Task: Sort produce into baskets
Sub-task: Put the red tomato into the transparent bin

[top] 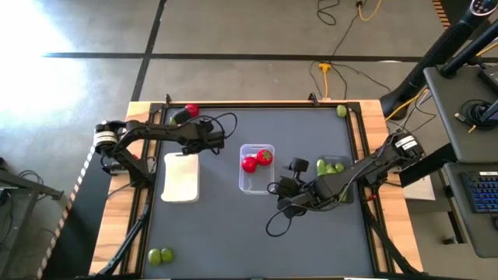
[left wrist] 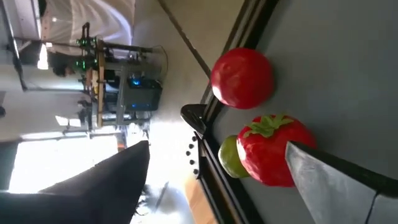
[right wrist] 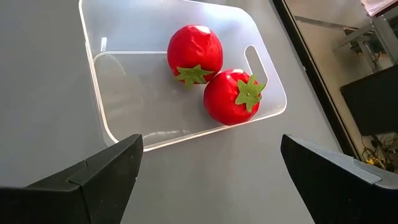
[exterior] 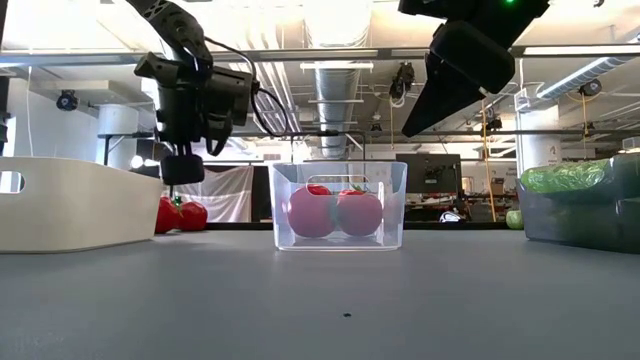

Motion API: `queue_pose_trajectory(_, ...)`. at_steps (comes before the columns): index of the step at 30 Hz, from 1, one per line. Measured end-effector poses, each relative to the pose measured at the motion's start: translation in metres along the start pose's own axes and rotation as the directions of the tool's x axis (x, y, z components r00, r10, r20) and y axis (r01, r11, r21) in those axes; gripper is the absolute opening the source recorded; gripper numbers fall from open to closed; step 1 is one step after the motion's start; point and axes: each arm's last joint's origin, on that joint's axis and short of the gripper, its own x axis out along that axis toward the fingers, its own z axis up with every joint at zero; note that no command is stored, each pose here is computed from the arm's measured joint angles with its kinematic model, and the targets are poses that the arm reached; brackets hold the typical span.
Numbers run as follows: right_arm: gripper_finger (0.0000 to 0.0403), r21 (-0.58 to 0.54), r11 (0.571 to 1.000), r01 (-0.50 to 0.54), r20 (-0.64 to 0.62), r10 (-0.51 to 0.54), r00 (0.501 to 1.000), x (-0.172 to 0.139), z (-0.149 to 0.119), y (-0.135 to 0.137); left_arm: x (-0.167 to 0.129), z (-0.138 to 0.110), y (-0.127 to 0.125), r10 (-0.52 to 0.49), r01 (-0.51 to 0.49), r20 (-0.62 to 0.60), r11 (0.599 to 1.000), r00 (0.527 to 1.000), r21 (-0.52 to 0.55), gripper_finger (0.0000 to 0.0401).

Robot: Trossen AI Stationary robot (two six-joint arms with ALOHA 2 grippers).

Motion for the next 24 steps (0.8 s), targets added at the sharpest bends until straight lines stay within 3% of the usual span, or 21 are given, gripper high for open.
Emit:
queue_pose_trajectory(3, 0.0375, -0.001, 1.0, 0.0, 0.001, 0.0, 1.0, 0.0, 0.0, 0.0, 0.005, 0.0, 0.004, -0.006, 0.004, -0.023, 0.996, 1.0, -0.09, 0.0358)
queue_pose_trajectory(12, 0.0375, -0.047, 0.999, 0.003, -0.015, -0.003, 1.0, -0.002, 0.001, -0.002, 0.028, 0.004, 0.026, -0.182, 0.127, -0.14, 0.935, 0.973, -0.332, 0.0351)
queue_pose_trajectory(18, 0.0375, -0.053, 0.999, -0.003, -0.023, 0.001, 1.0, -0.005, 0.004, -0.003, 0.044, 0.006, 0.043, -0.34, 0.212, -0.183, 0.842, 0.922, -0.496, 0.035)
queue_pose_trajectory(24, 0.0375, -0.064, 0.998, 0.002, -0.034, -0.004, 0.999, -0.005, 0.002, -0.004, 0.057, 0.003, 0.053, -0.477, 0.291, -0.186, 0.754, 0.859, -0.589, 0.035)
